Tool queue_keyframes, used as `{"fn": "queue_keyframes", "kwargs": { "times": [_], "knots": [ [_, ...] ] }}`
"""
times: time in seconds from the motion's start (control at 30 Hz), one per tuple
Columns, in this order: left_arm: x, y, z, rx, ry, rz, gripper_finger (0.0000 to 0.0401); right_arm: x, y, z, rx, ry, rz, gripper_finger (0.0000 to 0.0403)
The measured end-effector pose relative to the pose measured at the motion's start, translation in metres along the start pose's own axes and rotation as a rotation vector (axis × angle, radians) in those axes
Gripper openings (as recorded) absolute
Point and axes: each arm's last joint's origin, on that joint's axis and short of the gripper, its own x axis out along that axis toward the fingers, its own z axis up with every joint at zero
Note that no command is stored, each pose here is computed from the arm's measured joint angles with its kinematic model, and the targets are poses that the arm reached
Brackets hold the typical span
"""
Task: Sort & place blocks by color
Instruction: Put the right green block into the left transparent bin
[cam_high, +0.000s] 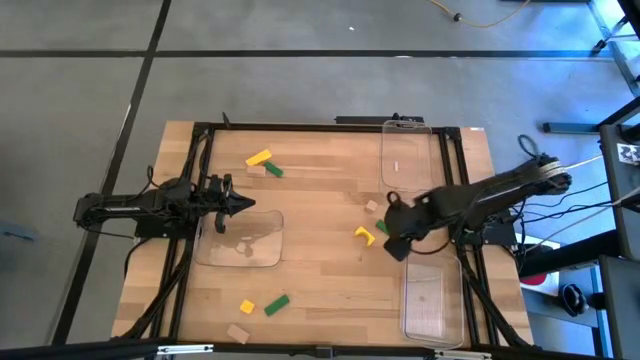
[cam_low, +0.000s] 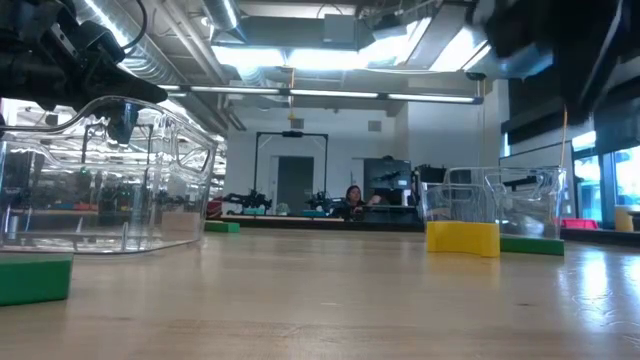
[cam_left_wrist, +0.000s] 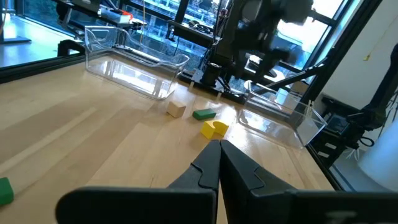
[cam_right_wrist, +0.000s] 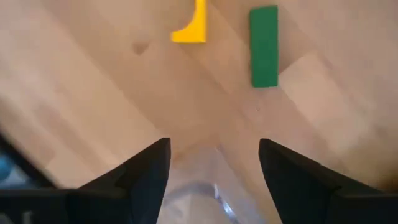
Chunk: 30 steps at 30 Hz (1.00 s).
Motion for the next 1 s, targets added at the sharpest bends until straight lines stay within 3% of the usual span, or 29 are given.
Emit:
{"fn": "queue_keyframes", "kwargs": {
  "times": [0.13,0.27,0.5,1.0],
  "knots": [
    [0.000,0.000,0.000,0.000,0.000,0.000,0.0000,0.043,-0.004,0.003,0.076,0.017,-0.044,0.0247],
    [0.000,0.000,0.000,0.000,0.000,0.000,0.0000,0.066,-0.009,0.006,0.106,0.017,-0.132,0.0247],
    [0.000,0.000,0.000,0.000,0.000,0.000,0.0000,0.083,-0.005,0.015,0.061,-0.106,-0.208,0.0247],
    [0.000,0.000,0.000,0.000,0.000,0.000,0.0000,0.115,-0.006,0.022,0.002,-0.036,-0.320,0.0247]
  ]
}}
